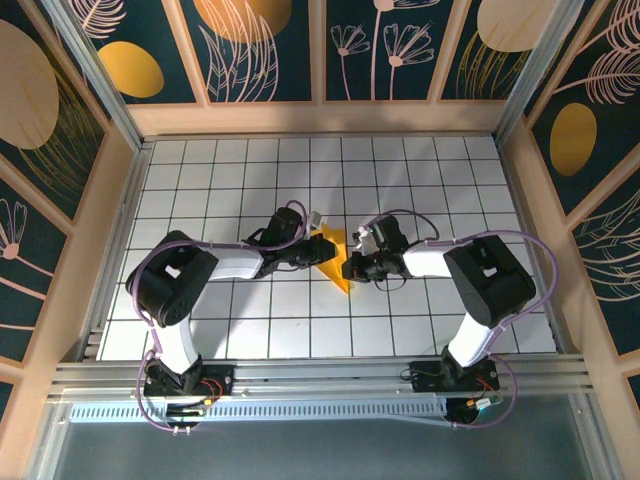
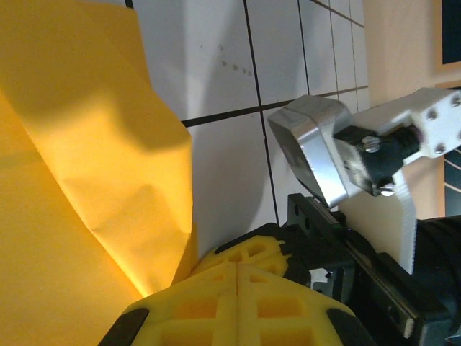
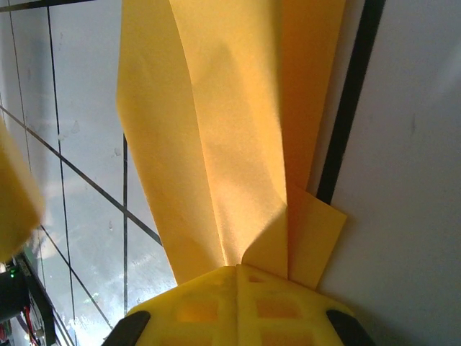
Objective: Fold a paper plane with a square sheet of paper (fold left side to right side)
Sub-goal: Fourth fold the wing at the center of the table.
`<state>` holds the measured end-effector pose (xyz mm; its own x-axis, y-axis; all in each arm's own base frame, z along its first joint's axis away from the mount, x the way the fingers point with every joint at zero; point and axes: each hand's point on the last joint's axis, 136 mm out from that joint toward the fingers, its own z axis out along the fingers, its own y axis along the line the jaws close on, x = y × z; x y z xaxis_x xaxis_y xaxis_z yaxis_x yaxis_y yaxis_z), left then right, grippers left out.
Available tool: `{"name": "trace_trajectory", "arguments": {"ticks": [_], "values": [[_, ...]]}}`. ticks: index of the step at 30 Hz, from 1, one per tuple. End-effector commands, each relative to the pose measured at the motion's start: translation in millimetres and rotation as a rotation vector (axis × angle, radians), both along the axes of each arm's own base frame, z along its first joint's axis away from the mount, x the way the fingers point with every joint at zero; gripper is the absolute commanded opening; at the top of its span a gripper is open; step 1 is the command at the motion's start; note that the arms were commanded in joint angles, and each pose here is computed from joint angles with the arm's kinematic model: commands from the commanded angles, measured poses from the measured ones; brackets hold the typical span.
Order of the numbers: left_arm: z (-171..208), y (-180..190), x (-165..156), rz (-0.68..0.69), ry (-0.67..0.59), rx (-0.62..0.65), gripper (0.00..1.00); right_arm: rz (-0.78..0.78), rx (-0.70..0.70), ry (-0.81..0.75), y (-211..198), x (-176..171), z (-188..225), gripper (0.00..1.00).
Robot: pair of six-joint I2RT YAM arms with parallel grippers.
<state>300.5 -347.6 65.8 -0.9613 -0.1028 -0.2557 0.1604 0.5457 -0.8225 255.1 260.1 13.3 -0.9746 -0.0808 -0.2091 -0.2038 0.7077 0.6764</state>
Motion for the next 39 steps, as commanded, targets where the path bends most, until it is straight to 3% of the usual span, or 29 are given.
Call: {"name": "trace_trajectory", "arguments": {"ticks": [1,22,28,39], "values": [[0,-8,-1,-0.025,0.008,-0.042,0.01,-0.034,-0.282,0.104,-45,-28,-61,0.0],[-19,-23,1,-0.068,0.054,-0.051,0.01,-0.033,-0.314,0.113,-49,-29,-67,0.0],[-46,-12,4,-0.026,0.07,0.052,0.0,-0.027,-0.354,0.114,-55,-29,-68,0.0],[-68,4,9,0.052,0.099,0.126,0.0,0.032,-0.441,0.129,-61,-41,-75,0.0]]}}
